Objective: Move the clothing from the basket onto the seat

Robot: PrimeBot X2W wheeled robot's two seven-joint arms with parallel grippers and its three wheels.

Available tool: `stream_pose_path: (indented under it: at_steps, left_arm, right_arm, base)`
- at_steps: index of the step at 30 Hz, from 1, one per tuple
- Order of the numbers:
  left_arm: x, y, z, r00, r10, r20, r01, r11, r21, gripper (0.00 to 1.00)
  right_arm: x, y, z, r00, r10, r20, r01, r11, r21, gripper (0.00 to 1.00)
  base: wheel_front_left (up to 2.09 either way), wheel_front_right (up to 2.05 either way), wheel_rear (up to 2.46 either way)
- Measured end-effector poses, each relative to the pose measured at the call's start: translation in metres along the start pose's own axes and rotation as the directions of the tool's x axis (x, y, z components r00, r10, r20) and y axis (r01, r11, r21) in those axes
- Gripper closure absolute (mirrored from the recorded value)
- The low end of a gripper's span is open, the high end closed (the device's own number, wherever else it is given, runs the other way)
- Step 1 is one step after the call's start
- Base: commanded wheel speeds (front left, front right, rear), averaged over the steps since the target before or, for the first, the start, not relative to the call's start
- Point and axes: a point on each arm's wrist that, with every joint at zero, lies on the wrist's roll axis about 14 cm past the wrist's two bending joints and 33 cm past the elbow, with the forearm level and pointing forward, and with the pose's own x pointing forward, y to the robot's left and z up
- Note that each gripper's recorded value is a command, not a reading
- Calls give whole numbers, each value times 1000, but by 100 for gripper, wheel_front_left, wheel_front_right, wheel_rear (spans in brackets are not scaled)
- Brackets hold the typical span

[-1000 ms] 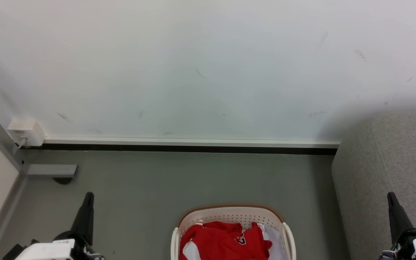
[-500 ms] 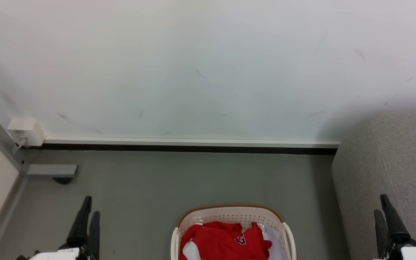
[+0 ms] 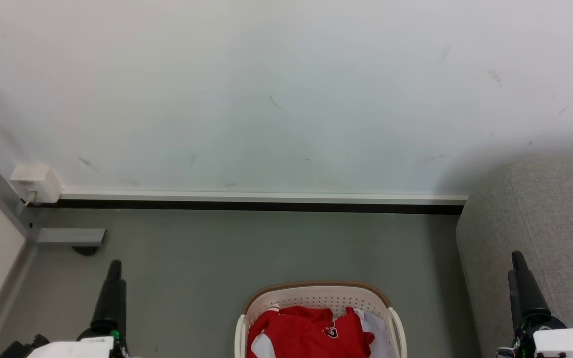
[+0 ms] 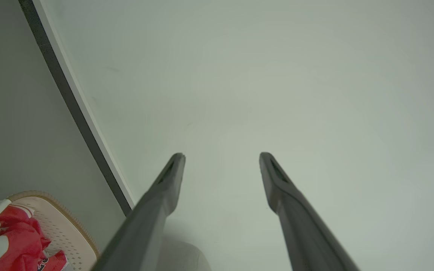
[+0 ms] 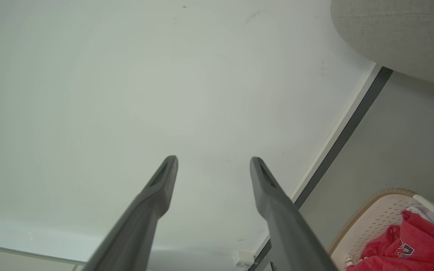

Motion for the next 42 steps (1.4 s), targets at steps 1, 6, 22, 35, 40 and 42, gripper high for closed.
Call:
stream_pose_path:
  at_steps: [1,6,22,35,40,42]
  left_arm:
    - [0,-1,1,1000,-4,3,4,1000,14,0]
    - [0,-7,2,1000,-21,12,19,992,121,0]
    - [-1,-26,-2,996,-90,3,77,878,472,0]
    - [-4,-32,-8,994,-105,-5,80,725,684,0]
    - [-6,-33,-10,994,-113,-7,79,653,753,0]
    - [-7,-34,-12,993,-116,-13,84,636,767,0]
  right_arm:
    - [0,2,-1,1000,5,1,-5,1000,-12,0]
    - [0,5,-5,1000,17,-12,-18,995,-98,0]
    - [-2,12,-11,998,46,-36,-57,906,-420,0]
    - [-5,21,-19,994,86,-63,-107,774,-624,0]
    - [-6,19,-23,994,85,-76,-114,728,-676,0]
    - [-7,17,-26,993,79,-85,-116,709,-695,0]
  base:
    - [0,0,0]
    - [0,0,0]
    - [0,0,0]
    - [0,0,0]
    - [0,0,0]
    - [0,0,0]
